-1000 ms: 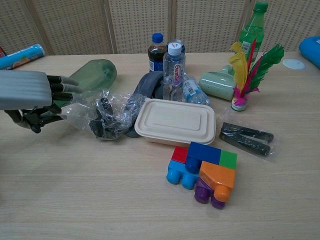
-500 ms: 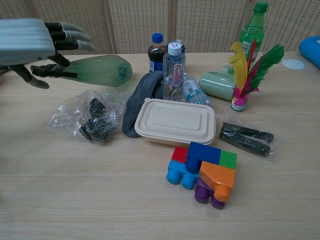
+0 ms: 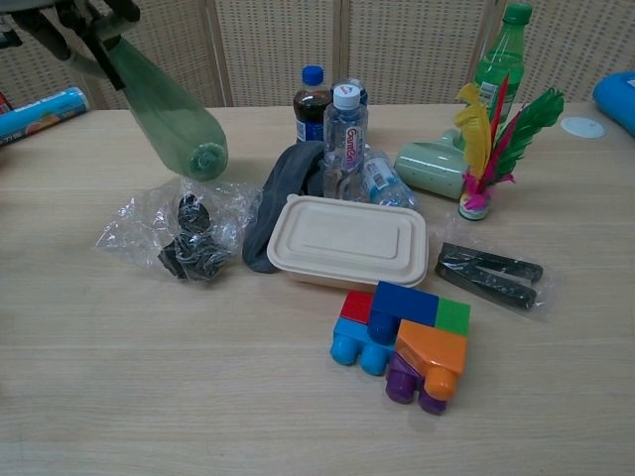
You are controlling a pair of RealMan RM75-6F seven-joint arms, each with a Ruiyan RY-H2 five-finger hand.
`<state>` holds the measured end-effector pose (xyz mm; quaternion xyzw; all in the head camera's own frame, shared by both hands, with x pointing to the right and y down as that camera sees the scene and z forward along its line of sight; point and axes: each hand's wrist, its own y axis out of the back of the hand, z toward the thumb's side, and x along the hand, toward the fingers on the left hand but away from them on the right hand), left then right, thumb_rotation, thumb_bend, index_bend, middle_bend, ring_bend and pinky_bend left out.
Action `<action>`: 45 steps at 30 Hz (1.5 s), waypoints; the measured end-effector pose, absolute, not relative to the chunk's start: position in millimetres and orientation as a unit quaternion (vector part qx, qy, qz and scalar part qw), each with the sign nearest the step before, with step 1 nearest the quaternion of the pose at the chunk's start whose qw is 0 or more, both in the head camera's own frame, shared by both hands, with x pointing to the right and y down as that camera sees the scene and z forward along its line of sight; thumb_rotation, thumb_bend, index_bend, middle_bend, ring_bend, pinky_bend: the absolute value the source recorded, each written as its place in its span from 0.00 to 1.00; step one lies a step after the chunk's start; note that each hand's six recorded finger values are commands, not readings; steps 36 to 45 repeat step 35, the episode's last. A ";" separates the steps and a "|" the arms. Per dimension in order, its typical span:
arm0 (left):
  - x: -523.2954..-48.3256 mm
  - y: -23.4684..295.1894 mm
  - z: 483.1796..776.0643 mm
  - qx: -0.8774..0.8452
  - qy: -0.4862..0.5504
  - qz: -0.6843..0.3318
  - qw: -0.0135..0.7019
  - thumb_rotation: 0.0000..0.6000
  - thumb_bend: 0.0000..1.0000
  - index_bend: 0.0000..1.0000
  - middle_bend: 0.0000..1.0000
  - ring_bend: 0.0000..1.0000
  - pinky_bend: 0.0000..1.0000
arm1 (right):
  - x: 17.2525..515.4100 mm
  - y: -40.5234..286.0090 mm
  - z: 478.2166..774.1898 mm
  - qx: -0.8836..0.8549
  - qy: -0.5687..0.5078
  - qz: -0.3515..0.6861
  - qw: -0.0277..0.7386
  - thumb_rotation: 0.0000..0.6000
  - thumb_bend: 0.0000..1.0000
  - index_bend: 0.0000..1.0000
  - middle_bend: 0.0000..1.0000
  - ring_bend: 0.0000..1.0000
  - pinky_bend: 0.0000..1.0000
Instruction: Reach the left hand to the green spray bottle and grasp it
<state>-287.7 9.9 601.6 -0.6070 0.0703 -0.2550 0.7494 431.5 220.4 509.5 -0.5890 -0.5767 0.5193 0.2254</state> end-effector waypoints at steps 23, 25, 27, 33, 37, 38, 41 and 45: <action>-229.7 -68.2 456.7 -0.508 0.166 -0.201 0.821 1.00 0.00 0.87 0.00 0.00 0.05 | 426.6 222.0 503.9 -0.598 -0.576 0.510 0.226 0.97 0.00 0.00 0.00 0.00 0.00; -221.8 -73.8 442.9 -0.500 0.177 -0.192 0.826 1.00 0.00 0.87 0.00 0.00 0.05 | 426.2 222.1 504.4 -0.597 -0.575 0.511 0.227 0.97 0.00 0.00 0.00 0.00 0.00; -215.6 -77.8 431.3 -0.492 0.184 -0.184 0.831 1.00 0.00 0.87 0.00 0.00 0.05 | 426.2 222.3 505.1 -0.597 -0.574 0.512 0.228 0.97 0.00 0.00 0.00 0.00 0.00; -205.2 -84.3 408.5 -0.477 0.197 -0.172 0.839 1.00 0.00 0.87 0.00 0.00 0.05 | 425.9 222.8 508.4 -0.597 -0.569 0.517 0.228 0.97 0.00 0.00 0.00 0.00 0.00; -205.7 -84.4 408.9 -0.475 0.195 -0.174 0.840 1.00 0.00 0.87 0.00 0.00 0.05 | 425.4 222.8 508.8 -0.598 -0.569 0.517 0.227 0.97 0.00 0.00 0.00 0.00 0.00; -205.7 -84.4 408.9 -0.475 0.195 -0.174 0.840 1.00 0.00 0.87 0.00 0.00 0.05 | 425.4 222.8 508.8 -0.598 -0.569 0.517 0.227 0.97 0.00 0.00 0.00 0.00 0.00; -205.7 -84.4 408.9 -0.475 0.195 -0.174 0.840 1.00 0.00 0.87 0.00 0.00 0.05 | 425.4 222.8 508.8 -0.598 -0.569 0.517 0.227 0.97 0.00 0.00 0.00 0.00 0.00; -205.7 -84.4 408.9 -0.475 0.195 -0.174 0.840 1.00 0.00 0.87 0.00 0.00 0.05 | 425.4 222.8 508.8 -0.598 -0.569 0.517 0.227 0.97 0.00 0.00 0.00 0.00 0.00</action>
